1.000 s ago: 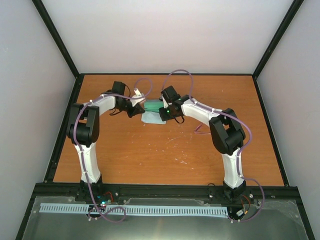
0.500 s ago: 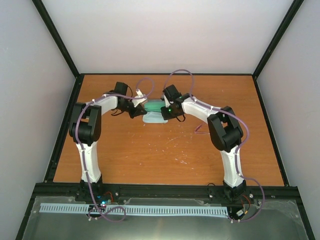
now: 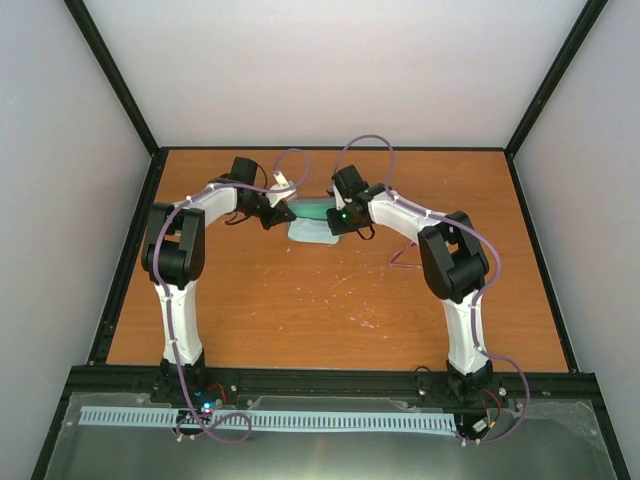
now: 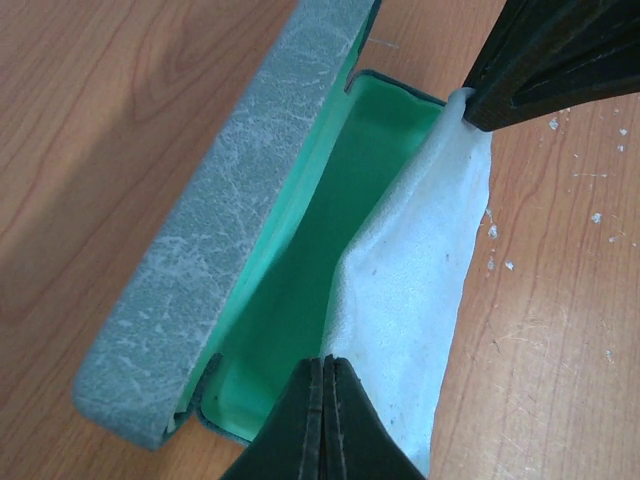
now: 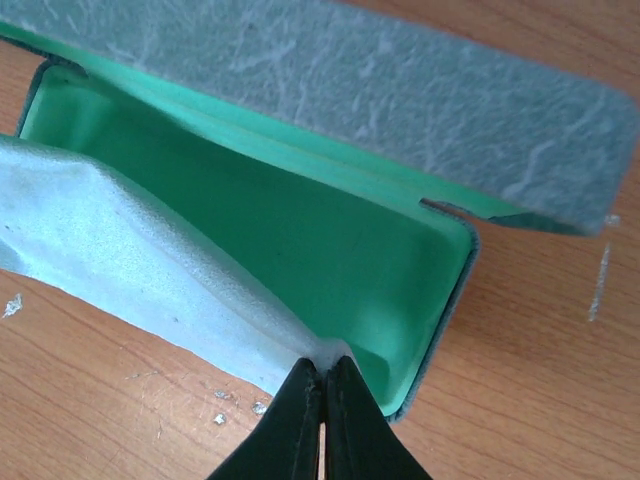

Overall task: Organize the sunglasses
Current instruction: Place the glasses cleaning cloth in the sunglasses case.

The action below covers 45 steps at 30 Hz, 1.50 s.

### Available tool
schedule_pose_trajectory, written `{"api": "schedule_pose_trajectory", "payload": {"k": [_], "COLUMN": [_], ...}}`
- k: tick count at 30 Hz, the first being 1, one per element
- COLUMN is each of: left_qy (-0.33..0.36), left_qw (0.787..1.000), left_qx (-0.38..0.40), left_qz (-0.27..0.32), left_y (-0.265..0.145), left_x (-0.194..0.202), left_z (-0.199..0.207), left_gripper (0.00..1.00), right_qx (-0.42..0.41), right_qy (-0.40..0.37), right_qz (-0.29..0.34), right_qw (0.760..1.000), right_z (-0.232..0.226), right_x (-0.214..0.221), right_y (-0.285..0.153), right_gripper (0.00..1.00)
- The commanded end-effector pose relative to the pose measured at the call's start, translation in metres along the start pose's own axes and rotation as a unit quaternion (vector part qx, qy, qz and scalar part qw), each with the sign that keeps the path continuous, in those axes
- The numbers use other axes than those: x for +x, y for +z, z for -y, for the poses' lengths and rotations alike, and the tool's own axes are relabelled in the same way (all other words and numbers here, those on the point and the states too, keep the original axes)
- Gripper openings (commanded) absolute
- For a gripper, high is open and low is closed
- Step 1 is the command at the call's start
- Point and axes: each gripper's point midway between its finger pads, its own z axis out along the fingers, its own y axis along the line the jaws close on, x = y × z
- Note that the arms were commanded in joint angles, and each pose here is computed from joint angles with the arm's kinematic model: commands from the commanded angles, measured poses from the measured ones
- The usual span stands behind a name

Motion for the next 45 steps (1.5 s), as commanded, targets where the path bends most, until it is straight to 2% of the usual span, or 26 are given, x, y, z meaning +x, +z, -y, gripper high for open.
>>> {"api": "schedule_pose_trajectory", "payload": {"k": [1, 17, 45], "left_qy": [0.002, 0.003, 0.01], "left_qw": [1.0, 1.0, 0.999], "left_qx": [0.0, -0.012, -0.032], "left_qz": [0.006, 0.008, 0.018], "left_y": [0.002, 0.005, 0.008], "left_x": [-0.007, -0.008, -0.017], "left_z": [-0.005, -0.012, -0.024], "left_gripper": [0.01, 0.01, 0.02], "right_qx": [0.003, 0.0, 0.017], "right_qy": [-0.005, -0.008, -0.007], "right_qz": [0.022, 0.002, 0.013], "right_qw": [1.0, 1.0, 1.0], "right_z": [0.003, 0.007, 0.017], "right_x": [-0.018, -0.017, -0.025], "right_y": [-0.005, 0.011, 0.013], "right_gripper": [0.03, 0.03, 0.03]}}
